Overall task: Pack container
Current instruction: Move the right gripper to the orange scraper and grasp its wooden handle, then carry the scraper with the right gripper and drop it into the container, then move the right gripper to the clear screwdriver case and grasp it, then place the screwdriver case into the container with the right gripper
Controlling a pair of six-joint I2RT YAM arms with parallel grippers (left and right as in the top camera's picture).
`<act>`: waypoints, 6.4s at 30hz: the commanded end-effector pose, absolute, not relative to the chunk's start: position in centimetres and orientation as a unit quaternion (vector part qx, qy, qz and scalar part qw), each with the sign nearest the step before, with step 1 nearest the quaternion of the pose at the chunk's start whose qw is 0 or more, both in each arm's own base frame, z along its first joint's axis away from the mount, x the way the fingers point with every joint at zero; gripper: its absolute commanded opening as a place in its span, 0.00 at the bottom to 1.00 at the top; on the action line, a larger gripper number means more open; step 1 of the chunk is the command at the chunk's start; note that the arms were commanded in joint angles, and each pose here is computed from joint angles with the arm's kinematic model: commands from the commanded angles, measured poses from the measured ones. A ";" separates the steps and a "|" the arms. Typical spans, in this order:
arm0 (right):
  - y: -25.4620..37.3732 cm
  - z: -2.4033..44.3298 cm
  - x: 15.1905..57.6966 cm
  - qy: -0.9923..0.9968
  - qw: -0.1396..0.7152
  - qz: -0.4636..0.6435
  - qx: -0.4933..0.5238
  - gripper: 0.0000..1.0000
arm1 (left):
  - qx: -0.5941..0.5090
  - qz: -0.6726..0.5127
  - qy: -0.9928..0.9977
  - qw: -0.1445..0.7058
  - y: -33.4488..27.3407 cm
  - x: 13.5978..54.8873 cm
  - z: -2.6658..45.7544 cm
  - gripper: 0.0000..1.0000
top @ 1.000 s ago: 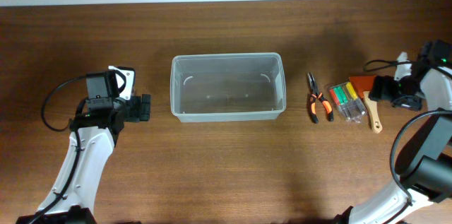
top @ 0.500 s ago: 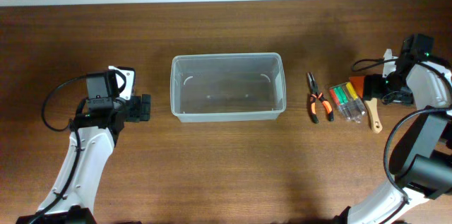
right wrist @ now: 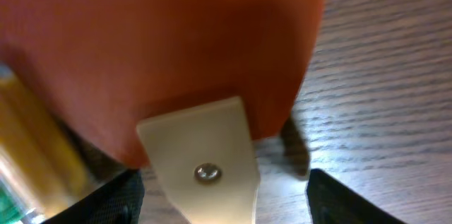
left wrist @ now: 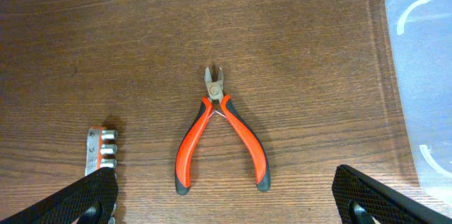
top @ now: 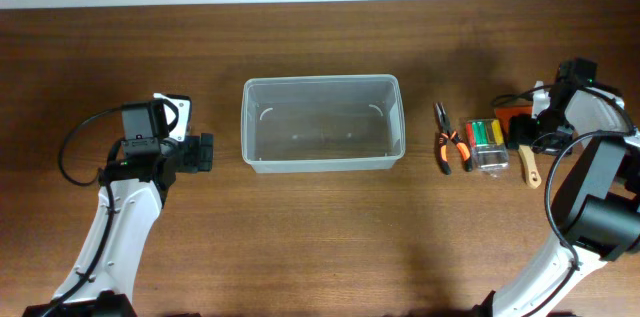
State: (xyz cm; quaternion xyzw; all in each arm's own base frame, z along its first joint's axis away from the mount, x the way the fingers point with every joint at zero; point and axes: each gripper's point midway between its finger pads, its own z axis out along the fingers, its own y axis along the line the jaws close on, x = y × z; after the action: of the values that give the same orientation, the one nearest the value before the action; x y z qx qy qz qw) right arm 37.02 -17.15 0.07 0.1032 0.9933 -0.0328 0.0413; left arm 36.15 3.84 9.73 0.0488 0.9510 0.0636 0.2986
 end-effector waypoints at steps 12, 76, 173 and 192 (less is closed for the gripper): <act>-16.8 -1.7 37.5 0.993 0.040 -0.017 0.106 0.65 | 0.055 0.070 0.949 0.302 4.1 36.6 10.1 0.99; 20.8 23.8 39.6 0.846 0.207 0.046 -0.489 0.04 | 0.055 0.070 0.949 0.302 4.1 36.6 10.1 0.99; -8.6 0.1 37.8 0.997 -0.022 0.025 0.074 0.61 | 0.054 0.070 0.949 0.302 4.1 36.5 10.1 0.99; 12.5 20.1 44.0 0.965 0.177 0.047 -0.189 0.49 | 0.055 0.070 0.949 0.302 4.1 36.6 10.1 0.99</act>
State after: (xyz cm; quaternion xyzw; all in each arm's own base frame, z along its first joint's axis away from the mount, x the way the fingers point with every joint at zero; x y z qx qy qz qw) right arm 44.52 6.95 15.66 -0.1210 0.9849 0.0311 0.1198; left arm 36.16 3.84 9.71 0.0488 0.9511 0.0635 0.2982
